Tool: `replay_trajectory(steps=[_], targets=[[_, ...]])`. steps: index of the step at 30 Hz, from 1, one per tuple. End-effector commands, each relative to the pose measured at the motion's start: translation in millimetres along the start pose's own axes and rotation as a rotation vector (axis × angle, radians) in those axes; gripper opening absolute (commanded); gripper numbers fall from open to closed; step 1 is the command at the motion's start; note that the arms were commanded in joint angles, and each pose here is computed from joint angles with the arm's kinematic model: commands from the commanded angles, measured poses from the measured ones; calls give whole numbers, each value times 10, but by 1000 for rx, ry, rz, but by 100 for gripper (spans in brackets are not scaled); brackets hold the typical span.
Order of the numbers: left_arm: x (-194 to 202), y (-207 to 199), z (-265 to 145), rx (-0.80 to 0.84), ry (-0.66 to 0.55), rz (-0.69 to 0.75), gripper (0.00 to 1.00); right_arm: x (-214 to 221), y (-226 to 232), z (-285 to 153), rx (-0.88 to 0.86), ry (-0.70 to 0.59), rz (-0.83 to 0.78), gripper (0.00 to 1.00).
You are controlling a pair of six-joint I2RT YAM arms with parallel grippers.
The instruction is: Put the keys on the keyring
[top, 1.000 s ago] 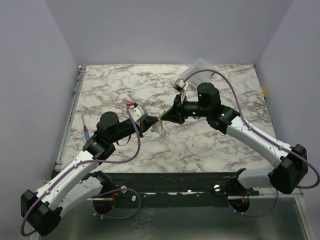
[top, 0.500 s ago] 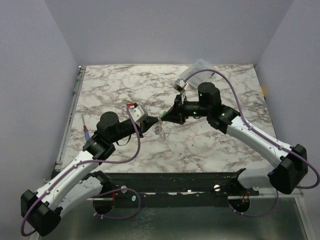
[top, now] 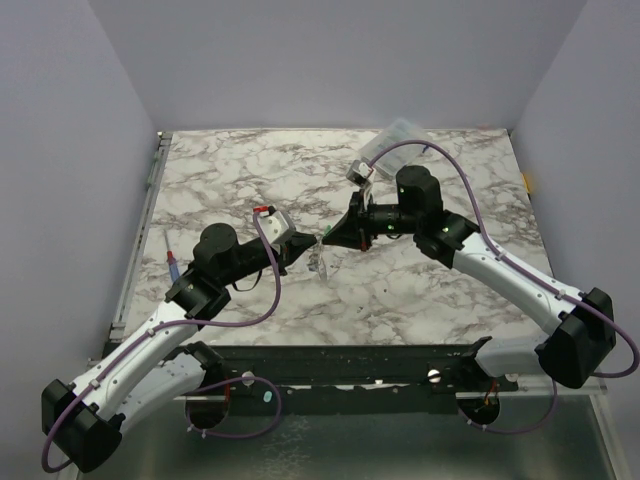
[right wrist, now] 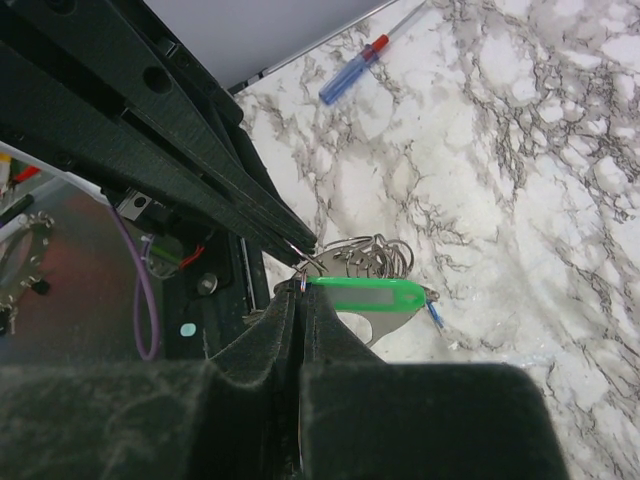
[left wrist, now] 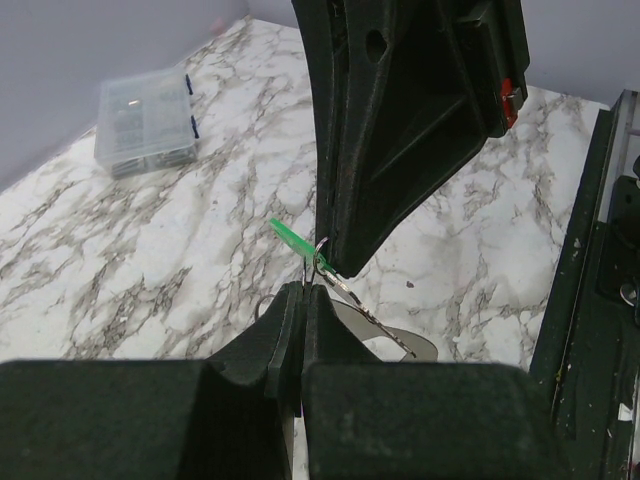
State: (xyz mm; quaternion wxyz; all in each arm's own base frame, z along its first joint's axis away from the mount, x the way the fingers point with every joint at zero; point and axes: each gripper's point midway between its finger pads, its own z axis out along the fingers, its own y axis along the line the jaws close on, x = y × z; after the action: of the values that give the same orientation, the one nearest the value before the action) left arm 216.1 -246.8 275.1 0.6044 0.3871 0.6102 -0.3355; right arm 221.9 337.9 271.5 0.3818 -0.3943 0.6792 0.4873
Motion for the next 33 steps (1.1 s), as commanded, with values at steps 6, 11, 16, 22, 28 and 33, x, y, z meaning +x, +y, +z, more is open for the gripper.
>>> replay_trajectory(steps=[6,11,16,22,28,33], targets=[[-117,-108,5,56,-42,21,0,-54,107,-1,-70,-25,-43,1],[-128,-113,-1,58,-45,23,0,-40,108,3,-72,-30,-39,1],[-168,-107,-14,52,-56,25,0,-11,91,5,-66,-26,-34,1],[-193,-103,-28,45,-65,29,0,74,58,13,-54,-16,-15,1],[-242,-95,-52,36,-84,36,0,49,91,7,-71,-40,-31,3],[-255,-94,-63,33,-91,39,0,30,107,-3,-76,-49,-35,11]])
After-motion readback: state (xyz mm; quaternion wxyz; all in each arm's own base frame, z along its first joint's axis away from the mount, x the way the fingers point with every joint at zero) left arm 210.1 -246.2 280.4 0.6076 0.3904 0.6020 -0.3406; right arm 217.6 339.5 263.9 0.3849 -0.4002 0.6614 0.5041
